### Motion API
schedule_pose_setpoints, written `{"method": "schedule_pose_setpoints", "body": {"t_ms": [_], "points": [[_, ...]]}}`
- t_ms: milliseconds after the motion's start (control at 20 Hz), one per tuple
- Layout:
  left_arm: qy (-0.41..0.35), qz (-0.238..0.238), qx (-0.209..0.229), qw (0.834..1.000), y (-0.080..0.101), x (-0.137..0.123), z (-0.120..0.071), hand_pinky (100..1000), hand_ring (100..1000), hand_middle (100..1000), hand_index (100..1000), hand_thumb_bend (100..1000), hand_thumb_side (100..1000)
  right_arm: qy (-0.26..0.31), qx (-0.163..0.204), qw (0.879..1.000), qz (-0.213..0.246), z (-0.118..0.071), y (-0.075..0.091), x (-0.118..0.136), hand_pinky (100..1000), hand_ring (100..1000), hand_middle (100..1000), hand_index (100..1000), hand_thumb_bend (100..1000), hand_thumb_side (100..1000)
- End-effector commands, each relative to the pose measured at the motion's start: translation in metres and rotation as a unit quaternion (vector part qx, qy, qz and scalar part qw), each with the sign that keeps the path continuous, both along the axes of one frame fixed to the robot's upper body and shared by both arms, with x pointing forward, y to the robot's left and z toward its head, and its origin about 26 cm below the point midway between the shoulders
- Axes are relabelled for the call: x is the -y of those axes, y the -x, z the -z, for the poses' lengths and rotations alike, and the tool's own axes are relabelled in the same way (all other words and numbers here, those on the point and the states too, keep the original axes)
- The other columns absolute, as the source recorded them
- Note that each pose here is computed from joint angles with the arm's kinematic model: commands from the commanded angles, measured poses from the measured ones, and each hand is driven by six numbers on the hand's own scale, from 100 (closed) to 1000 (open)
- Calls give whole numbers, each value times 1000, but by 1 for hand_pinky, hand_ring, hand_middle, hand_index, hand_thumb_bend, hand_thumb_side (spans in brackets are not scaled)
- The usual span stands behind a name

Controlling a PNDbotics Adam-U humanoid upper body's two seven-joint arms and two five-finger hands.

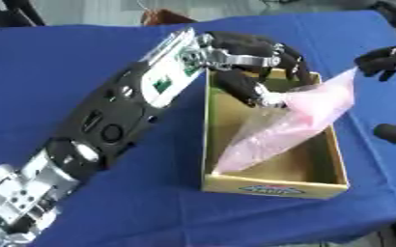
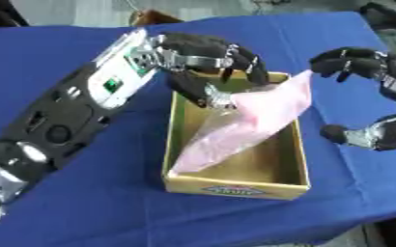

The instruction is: Pick up objects on the table and place them in the box.

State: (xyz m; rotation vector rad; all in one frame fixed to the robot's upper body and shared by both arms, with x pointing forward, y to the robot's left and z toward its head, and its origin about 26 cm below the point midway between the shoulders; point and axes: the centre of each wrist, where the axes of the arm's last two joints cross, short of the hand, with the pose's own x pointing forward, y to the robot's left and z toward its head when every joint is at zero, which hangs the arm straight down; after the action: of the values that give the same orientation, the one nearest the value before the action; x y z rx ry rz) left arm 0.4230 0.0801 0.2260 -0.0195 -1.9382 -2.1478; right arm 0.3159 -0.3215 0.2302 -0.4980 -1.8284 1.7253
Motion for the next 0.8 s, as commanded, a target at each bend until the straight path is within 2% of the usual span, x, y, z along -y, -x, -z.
{"method": "schedule_pose_setpoints", "body": {"t_ms": [50, 400, 550, 600, 650, 800], "points": [[-33, 45, 29, 998, 2, 1, -10, 541, 791, 879, 887, 136, 912, 5, 13, 1000, 0, -10, 0, 2, 675, 774, 886, 917, 503, 689], [-34, 45, 37, 998, 3, 2, -13, 581, 811, 889, 891, 130, 909, 5, 13, 1000, 0, -10, 0, 2, 673, 774, 887, 917, 504, 688], [-35, 45, 44, 997, 4, 2, -15, 606, 820, 893, 890, 100, 828, 6, 12, 1000, 0, -10, 0, 2, 672, 773, 887, 917, 505, 688], [-36, 45, 47, 997, 4, 2, -16, 607, 820, 894, 890, 100, 825, 6, 12, 1000, 0, -10, 0, 2, 671, 772, 888, 917, 503, 691], [-36, 47, 56, 997, 6, 1, -18, 631, 831, 901, 893, 109, 800, 6, 12, 1000, -1, -10, 0, 2, 671, 774, 890, 917, 506, 689], [-35, 52, 90, 994, 10, -1, -30, 660, 846, 909, 897, 208, 806, 6, 12, 1000, 2, -10, 0, 3, 671, 773, 891, 916, 507, 689]]}}
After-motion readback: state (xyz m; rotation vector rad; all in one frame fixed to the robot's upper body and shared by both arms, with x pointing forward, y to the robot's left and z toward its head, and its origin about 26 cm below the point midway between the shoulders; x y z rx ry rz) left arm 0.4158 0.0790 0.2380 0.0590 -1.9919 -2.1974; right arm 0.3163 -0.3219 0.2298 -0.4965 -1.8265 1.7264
